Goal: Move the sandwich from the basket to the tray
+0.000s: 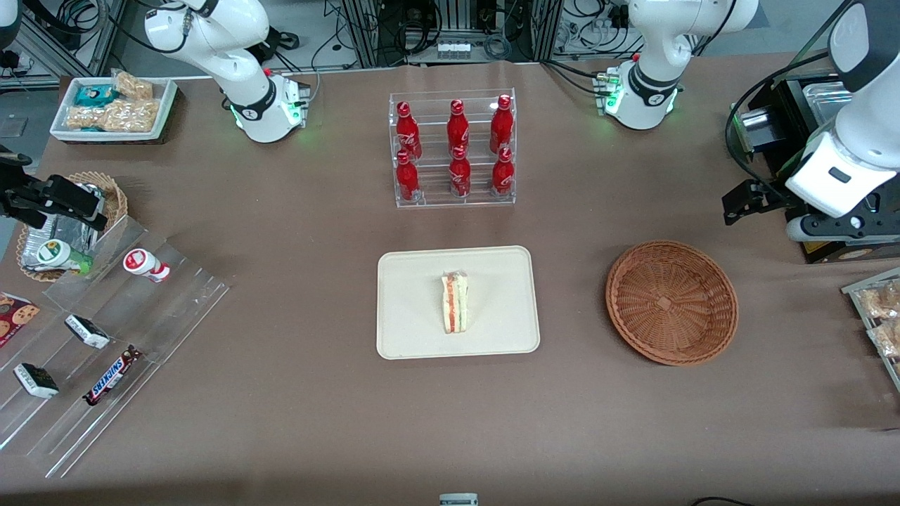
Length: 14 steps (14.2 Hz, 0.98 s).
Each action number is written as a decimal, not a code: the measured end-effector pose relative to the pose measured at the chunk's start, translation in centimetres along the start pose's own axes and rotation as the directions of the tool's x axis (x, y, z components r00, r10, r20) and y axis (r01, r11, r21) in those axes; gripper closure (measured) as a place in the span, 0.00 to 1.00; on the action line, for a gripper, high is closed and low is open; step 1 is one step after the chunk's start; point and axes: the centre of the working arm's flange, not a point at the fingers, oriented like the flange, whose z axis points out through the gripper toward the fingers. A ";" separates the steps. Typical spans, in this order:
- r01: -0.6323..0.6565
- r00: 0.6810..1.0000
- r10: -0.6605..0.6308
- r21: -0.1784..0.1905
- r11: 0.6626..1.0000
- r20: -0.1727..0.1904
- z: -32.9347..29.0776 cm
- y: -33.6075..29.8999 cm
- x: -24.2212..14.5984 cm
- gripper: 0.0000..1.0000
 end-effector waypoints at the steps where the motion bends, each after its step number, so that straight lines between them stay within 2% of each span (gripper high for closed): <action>1: -0.019 1.000 0.019 0.000 1.000 0.007 -0.2 -0.3 -0.3 0.00; 6: -0.040 0.999 0.040 -0.020 0.999 0.017 -0.4 -1.6 -0.6 0.00; 14: -0.047 0.999 0.047 -0.029 0.998 -0.008 -1.0 -1.1 -0.7 0.00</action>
